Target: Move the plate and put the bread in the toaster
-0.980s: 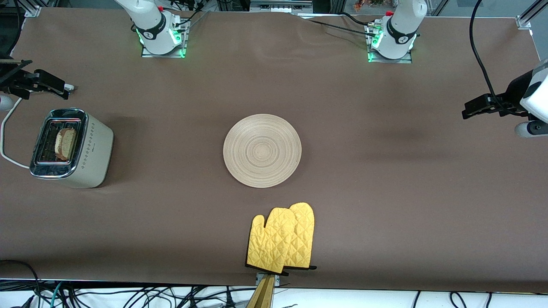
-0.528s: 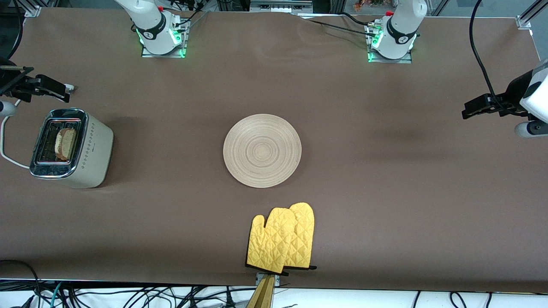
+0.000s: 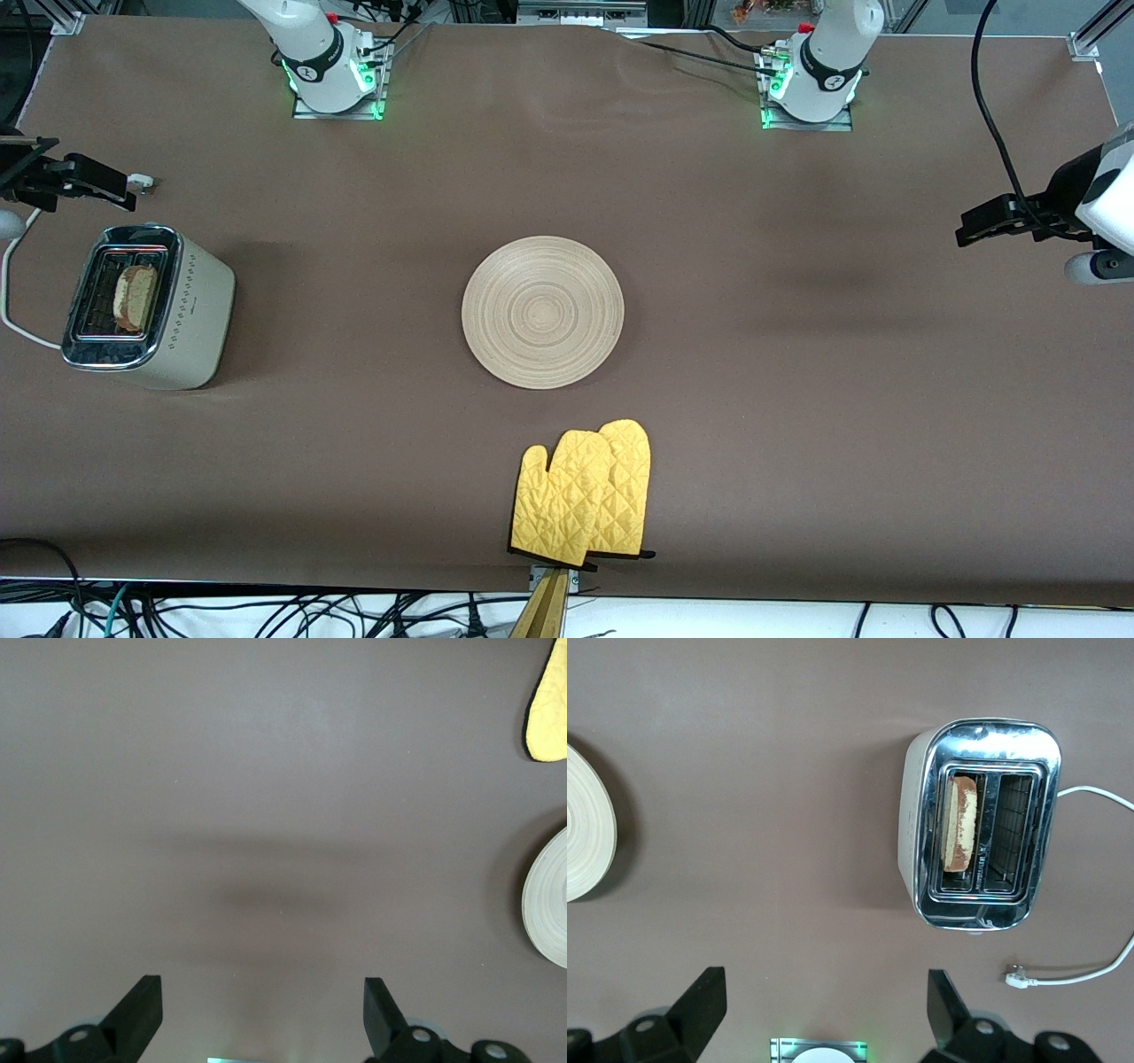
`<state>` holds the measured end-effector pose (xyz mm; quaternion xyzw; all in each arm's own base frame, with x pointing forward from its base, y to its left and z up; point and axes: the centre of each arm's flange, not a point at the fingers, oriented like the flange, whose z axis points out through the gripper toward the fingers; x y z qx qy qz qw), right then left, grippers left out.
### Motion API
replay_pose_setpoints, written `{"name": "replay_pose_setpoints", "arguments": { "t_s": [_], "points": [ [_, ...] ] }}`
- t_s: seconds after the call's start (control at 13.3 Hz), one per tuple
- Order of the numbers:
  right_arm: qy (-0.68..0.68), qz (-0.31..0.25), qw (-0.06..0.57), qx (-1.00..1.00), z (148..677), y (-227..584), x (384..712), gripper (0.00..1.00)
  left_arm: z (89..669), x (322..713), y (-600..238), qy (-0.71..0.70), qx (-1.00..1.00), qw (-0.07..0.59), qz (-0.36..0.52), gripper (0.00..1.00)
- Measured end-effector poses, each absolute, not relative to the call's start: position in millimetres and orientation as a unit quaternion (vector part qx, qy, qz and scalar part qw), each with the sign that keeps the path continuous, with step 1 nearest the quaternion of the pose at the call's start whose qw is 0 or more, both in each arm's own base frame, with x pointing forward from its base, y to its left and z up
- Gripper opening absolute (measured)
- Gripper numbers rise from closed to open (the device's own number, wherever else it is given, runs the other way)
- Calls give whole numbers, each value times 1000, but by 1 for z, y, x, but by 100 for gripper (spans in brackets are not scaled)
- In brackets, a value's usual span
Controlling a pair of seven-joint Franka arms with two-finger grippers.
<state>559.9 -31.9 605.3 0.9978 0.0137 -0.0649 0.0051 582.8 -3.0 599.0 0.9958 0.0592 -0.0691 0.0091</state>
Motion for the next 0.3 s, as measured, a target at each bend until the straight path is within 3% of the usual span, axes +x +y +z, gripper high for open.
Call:
{"name": "replay_pose_setpoints", "arguments": {
  "t_s": [0.3],
  "points": [
    [16, -65, 5, 998, 605, -30, 560, 100, 599, 583, -3, 59, 996, 9, -69, 100]
  ]
}}
